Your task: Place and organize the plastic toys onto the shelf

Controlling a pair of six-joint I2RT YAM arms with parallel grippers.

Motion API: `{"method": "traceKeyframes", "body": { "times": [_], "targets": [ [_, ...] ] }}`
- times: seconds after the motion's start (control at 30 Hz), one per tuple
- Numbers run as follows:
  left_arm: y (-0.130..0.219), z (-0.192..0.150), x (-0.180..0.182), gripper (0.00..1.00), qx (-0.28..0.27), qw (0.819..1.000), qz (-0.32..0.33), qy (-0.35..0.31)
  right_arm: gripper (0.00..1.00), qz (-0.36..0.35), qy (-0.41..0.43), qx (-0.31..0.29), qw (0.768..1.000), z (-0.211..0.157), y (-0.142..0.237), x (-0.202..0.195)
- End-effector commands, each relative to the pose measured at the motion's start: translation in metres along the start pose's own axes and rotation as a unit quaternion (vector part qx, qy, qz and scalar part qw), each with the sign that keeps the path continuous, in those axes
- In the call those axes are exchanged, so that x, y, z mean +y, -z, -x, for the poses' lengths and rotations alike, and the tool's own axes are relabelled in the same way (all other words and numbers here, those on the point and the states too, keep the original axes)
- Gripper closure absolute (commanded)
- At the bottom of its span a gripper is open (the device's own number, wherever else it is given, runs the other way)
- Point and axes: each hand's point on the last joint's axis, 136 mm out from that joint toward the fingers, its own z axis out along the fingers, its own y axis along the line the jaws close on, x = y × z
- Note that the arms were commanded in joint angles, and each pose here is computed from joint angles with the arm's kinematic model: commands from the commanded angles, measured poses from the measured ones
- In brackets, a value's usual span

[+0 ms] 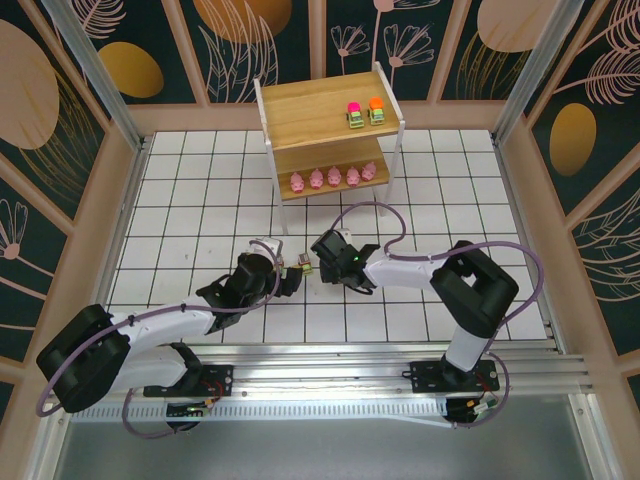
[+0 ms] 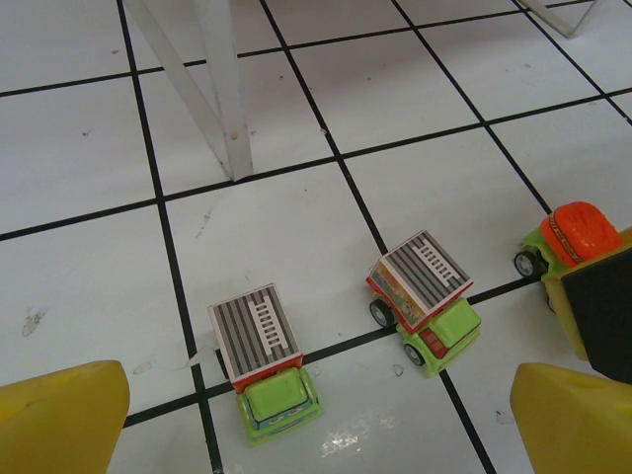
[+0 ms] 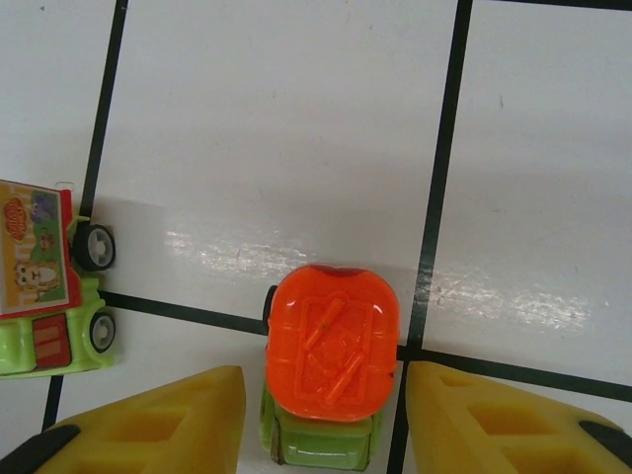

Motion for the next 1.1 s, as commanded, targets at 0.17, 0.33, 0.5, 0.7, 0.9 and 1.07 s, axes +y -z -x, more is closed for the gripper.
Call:
{"method": "traceKeyframes", "body": {
  "times": [0.17, 0.33, 0.5, 0.7, 0.9, 1.07],
  "targets": [
    [0.0, 0.009, -0.005, 0.01, -0.009, 1.0, -0.001, -0.009, 0.57, -0.01, -0.005, 0.009, 1.0, -0.006, -0.008, -0.002],
    [0.0, 0.009, -0.005, 0.01, -0.01, 1.0, -0.002, -0.008, 0.61, -0.01, -0.003, 0.01, 1.0, -0.007, -0.01, -0.001],
    [0.0, 0.009, -0.005, 0.01, -0.009, 1.0, -0.003, -0.009, 0.66, -0.017, 0.001, 0.01, 1.0, -0.007, -0.009, -0.002],
    [0.0, 0.009, -0.007, 0.01, -0.008, 1.0, -0.006, -0.01, 0.71, -0.025, 0.002, 0.002, 1.0, -0.003, -0.003, -0.005],
    [0.002, 0.01, -0.014, 0.01, -0.014, 1.0, -0.016, -0.018, 0.72, -0.03, 0.0, -0.015, 0.999, 0.006, 0.011, -0.009],
    [0.001, 0.009, -0.017, 0.01, -0.012, 0.999, -0.018, -0.024, 0.72, -0.034, -0.001, -0.03, 0.999, 0.015, 0.026, -0.012]
  ]
}}
